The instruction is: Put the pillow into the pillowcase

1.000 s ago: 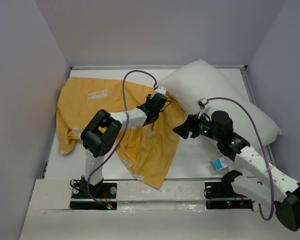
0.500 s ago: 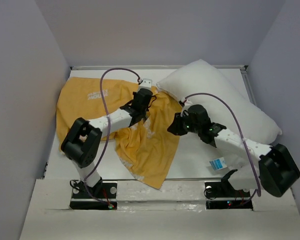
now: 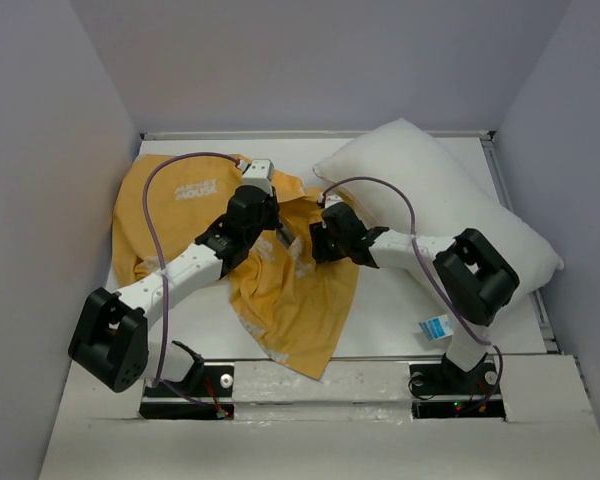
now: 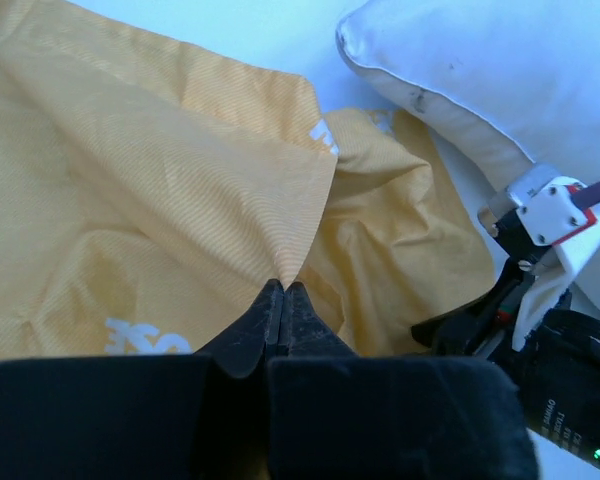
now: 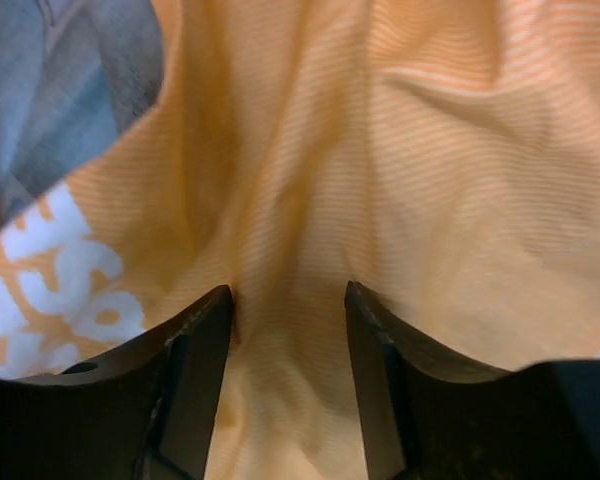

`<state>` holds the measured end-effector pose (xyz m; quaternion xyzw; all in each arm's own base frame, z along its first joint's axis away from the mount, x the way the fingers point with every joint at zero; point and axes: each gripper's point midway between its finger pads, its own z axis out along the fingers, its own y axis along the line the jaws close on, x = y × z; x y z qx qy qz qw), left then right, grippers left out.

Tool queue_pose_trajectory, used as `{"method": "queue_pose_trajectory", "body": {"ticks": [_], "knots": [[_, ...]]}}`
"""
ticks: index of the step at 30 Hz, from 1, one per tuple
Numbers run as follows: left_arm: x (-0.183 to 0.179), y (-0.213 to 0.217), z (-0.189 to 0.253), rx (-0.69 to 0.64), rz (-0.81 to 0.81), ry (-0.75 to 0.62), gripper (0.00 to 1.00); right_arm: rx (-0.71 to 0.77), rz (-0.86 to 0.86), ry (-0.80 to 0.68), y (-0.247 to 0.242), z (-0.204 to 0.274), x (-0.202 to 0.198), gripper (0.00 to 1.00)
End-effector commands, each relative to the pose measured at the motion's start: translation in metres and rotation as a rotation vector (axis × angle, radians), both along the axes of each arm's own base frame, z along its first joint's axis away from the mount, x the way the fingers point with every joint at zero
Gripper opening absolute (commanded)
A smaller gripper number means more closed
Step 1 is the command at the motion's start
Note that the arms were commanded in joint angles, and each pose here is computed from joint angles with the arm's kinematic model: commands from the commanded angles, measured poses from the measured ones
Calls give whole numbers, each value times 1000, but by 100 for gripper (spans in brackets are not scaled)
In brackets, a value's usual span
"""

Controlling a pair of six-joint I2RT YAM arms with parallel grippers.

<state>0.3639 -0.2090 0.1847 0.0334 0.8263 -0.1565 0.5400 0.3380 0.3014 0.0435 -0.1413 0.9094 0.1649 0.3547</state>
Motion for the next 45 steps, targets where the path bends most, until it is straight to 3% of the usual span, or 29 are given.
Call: {"method": "queue_pose_trajectory", "body": {"ticks": [1, 2, 5, 7, 8, 11, 14, 17, 20, 21, 24, 25, 26, 27, 28, 29, 32, 33, 34, 35, 36, 39, 40, 42, 43, 45], "knots": [[-1, -11, 32, -115, -51, -79, 0, 68, 55, -159, 1, 86, 12, 60], [2, -13, 35, -146, -54, -92, 0, 97, 93, -201, 4, 114, 9, 77], [6, -19, 40, -211, -85, -107, 0, 100, 39, -291, -30, 181, 19, 100], [8, -23, 38, -222, -94, -103, 0, 113, -7, -325, -57, 216, 41, 100], [9, -26, 40, -231, -106, -109, 0, 66, -108, -339, -92, 217, 69, 100], [11, -31, 42, -250, -122, -114, 0, -44, -220, -393, -130, 241, 112, 100], [13, -32, 44, -253, -124, -116, 0, -273, -261, -346, -152, 212, 161, 100], [13, -39, 44, -268, -151, -104, 0, -378, -286, -287, -167, 195, 196, 100], [16, -40, 43, -263, -147, -98, 0, -413, -252, -246, -167, 185, 214, 100], [16, -40, 43, -260, -146, -97, 0, -452, -218, -132, -169, 140, 216, 100], [17, -38, 46, -245, -139, -97, 0, -382, -199, -77, -164, 118, 229, 97], [17, -38, 47, -243, -140, -99, 0, -345, -216, -75, -168, 112, 236, 88], [19, -34, 45, -231, -117, -97, 0, -300, -227, -79, -169, 114, 239, 40], [21, -31, 43, -222, -103, -95, 0, -231, -276, -85, -167, 120, 242, 5], [21, -29, 42, -217, -97, -93, 0, -210, -297, -118, -167, 114, 246, 0], [23, -27, 40, -220, -90, -86, 0, -168, -333, -216, -171, 159, 242, 0], [22, -30, 43, -267, -131, -77, 0, -97, -383, -367, -179, 204, 222, 0], [24, -25, 46, -278, -122, -83, 0, -7, -366, -519, -179, 278, 200, 0], [24, -25, 49, -296, -127, -82, 0, 32, -340, -558, -177, 298, 183, 0], [27, -23, 51, -301, -123, -89, 0, 51, -305, -539, -175, 290, 164, 0], [31, -19, 56, -307, -116, -97, 0, 145, -211, -625, -165, 337, 125, 0], [40, -11, 63, -300, -97, -112, 0, 217, -84, -570, -152, 317, 70, 0], [44, -6, 64, -304, -96, -110, 0, 278, 8, -613, -144, 336, 35, 0], [50, -4, 67, -303, -102, -108, 0, 341, 107, -547, -131, 301, 2, 0], [52, -2, 66, -301, -106, -104, 0, 416, 225, -599, -118, 319, -31, 0], [56, -2, 63, -311, -106, -86, 0, 498, 360, -541, -99, 300, -67, 0]]}}
